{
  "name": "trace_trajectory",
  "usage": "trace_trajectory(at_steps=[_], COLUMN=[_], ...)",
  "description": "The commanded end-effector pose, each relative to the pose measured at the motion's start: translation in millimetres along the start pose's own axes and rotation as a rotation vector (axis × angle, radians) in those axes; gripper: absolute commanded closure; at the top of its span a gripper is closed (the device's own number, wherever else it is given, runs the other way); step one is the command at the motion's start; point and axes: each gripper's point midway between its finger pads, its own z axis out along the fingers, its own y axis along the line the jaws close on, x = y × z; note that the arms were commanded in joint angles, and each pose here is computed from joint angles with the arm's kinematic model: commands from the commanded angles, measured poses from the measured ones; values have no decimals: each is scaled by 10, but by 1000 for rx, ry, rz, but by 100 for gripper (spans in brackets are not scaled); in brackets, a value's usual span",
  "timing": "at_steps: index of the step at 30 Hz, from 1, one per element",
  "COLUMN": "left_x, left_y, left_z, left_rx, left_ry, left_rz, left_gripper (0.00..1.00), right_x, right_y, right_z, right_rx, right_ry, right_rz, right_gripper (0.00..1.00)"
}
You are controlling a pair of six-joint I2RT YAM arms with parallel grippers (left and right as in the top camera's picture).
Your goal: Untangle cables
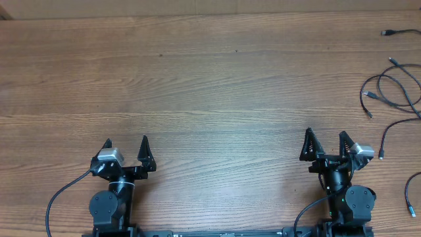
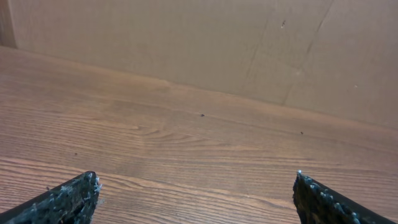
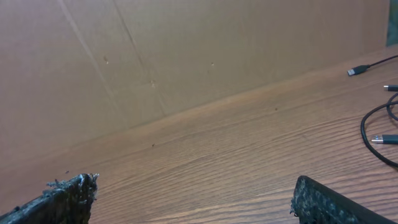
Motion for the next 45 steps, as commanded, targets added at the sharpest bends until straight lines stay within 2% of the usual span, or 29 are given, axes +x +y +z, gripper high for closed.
trace_trajectory(at_steps=[1,20,23,27,28,45], left_x=[2,2,2,2,2,2], left_y=[3,3,3,3,3,3], left_z=[-3,-3,-3,-3,-3,-3], left_rx=[-4,-4,-4,-4,-4,-4], left_ry=[-3,-3,-3,-3,-3,-3], left_rz=[24,24,24,24,24,24], left_gripper=[0,0,0,0,0,0], right_x=[1,-2,0,26,28,33], right_y=[-33,-48,-39,88,97,111], right_z=[0,0,0,-2,-3,-4], right_rx=[13,22,17,-57,-62,-70], right_ry=[-12,-14,-11,-6,-7,-6], right_rz=[-7,-17,-117,-426,-453,-442], right_gripper=[0,0,0,0,0,0])
